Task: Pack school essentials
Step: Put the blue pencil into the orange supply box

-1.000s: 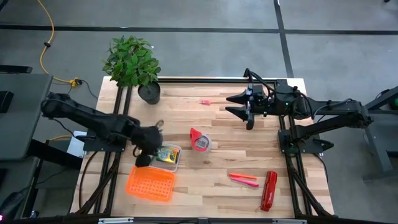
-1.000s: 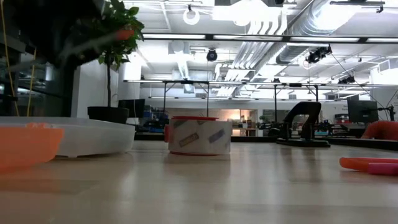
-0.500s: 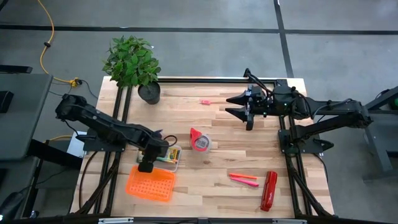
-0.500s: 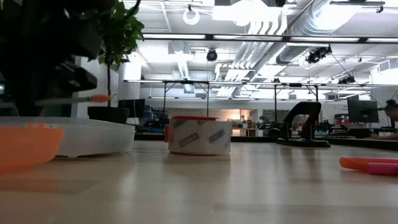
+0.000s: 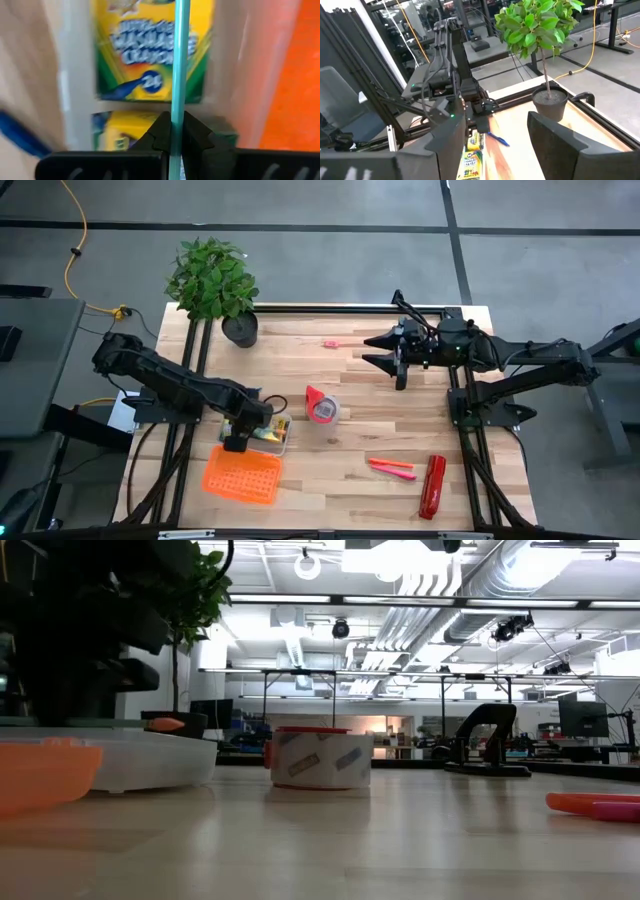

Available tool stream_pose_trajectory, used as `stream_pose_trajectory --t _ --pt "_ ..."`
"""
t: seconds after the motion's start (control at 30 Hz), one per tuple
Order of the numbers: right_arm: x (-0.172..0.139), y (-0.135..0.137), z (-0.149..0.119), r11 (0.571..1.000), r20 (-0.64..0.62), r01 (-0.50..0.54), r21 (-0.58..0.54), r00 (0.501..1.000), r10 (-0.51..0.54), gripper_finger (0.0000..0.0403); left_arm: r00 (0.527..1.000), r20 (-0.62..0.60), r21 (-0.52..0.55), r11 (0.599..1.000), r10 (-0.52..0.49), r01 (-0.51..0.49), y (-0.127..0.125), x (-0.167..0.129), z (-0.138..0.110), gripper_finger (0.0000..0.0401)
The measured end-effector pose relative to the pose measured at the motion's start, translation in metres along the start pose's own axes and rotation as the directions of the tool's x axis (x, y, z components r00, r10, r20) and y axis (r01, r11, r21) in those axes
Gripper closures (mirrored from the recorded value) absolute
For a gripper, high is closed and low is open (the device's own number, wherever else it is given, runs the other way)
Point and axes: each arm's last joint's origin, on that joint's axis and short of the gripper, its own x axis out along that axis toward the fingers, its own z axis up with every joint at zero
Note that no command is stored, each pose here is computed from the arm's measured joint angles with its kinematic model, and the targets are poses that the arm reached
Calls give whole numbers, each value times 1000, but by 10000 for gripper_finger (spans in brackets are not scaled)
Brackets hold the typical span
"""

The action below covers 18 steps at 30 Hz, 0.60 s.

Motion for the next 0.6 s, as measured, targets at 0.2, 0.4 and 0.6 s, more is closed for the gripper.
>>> stream_pose_trajectory --t 0.2,0.4,0.6 --pt "0 0 -1 1000 -5 10 15 1000 -10 195 1000 0 38 999 21 -21 20 -2 1 396" --pt "0 -1 -2 999 -16 30 16 999 -30 195 1000 21 49 998 24 -25 30 -3 3 396" --pt "0 -1 -2 999 -18 31 16 999 -30 195 999 44 70 997 18 -21 30 -3 6 396"
